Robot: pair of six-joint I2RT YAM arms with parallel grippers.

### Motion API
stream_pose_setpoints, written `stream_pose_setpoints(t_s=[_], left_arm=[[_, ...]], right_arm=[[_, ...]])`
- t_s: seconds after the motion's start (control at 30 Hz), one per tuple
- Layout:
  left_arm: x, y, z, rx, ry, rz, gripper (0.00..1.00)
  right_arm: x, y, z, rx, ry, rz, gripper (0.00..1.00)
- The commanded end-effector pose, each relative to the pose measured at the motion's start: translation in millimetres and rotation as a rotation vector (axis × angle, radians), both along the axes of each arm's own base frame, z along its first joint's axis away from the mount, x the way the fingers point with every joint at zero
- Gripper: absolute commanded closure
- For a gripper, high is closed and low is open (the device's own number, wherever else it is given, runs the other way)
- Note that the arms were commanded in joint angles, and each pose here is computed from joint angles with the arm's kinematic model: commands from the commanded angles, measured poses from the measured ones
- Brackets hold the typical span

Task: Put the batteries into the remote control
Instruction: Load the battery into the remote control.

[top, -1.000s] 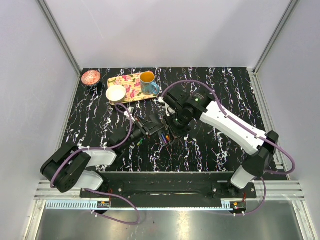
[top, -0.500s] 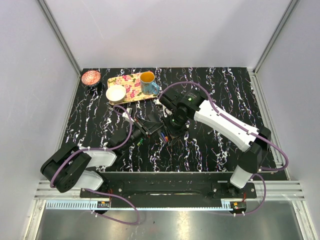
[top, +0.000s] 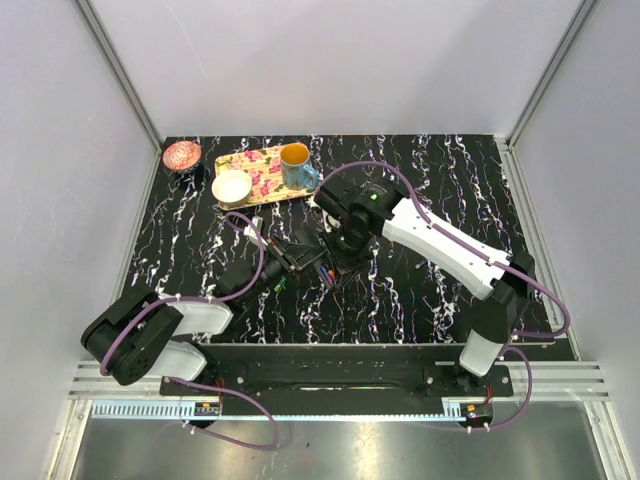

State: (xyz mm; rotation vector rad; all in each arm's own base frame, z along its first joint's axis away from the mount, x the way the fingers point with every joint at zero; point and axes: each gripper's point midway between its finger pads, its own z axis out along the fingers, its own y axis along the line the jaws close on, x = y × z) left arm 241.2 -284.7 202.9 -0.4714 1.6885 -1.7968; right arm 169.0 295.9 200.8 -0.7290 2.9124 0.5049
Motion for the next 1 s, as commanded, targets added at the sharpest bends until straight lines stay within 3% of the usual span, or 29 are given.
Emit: stream_pose_setpoints(t_s=[0.0,0.67,0.83,0.97], left_arm=[[-6,5,35,-0.103,-0.095,0.004,1.0],[-11,4,39,-0.12,-0.099,-0.015,1.0],[-11,3,40,-0.119,-0.1,-0.018,1.0],[-10,3,39,-0.117,-0.097,-0.018,1.0]], right_arm=[[10,9,9,0.023,-0.056,-0.01,1.0],[26,7,0,-0.03,-0.106,-0.031,1.0],[29,6,0,-0.039,-0.122,-0.037,0.84],[30,4,1,-0.049,-0.128,-0.038,0.79]])
